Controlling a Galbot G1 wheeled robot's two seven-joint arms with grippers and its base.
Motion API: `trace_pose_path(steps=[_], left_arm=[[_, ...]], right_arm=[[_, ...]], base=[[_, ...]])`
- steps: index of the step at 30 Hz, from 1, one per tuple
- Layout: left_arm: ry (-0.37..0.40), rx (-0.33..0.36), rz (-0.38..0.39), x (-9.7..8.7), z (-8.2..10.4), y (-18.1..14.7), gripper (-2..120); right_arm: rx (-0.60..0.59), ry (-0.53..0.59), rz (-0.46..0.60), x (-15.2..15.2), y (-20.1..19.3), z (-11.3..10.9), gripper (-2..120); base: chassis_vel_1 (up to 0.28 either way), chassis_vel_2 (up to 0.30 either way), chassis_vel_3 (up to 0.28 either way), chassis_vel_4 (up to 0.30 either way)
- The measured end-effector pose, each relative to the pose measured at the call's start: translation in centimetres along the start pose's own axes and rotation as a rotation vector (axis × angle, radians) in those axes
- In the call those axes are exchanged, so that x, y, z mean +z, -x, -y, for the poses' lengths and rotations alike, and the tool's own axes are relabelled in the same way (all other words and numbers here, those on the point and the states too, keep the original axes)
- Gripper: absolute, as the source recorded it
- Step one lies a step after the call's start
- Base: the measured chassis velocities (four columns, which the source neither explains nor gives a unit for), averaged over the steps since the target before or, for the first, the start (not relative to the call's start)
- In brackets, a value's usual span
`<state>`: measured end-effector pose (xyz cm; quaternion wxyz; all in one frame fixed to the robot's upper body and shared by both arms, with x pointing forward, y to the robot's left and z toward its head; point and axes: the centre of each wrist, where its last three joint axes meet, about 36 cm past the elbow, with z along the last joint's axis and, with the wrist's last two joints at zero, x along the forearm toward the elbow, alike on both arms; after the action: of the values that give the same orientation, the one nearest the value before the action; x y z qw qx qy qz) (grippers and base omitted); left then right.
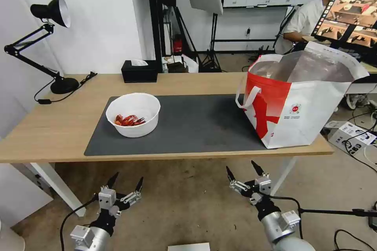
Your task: Pick up the trash from the table and place it into the takeout bag.
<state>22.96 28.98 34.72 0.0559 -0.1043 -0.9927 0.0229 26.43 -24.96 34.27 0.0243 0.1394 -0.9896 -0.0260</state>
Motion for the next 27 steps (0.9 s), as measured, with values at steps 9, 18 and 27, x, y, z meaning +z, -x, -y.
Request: trace_pose_path(steps=[9,18,27], left_arm=[[0.01,0.002,0.035,-2.2,-1.8,1.0,100],[0.045,0.01,0.096,-7.6,-5.5,3.9,100],[0.099,0.056,0.148,-14.8,-9.8,9.3,100]], right_arm=[[-0.001,0.001,0.001,-0.1,0.0,0.0,100],[-0.002,0.002,0.002,-0.1,0.0,0.0,100],[-0.002,0.003,0.002,-0.1,0.1,0.0,100]], base=[[0.0,0.0,0.0,0.0],[0.0,0.0,0.0,0.0],[0.0,0.0,0.0,0.0]])
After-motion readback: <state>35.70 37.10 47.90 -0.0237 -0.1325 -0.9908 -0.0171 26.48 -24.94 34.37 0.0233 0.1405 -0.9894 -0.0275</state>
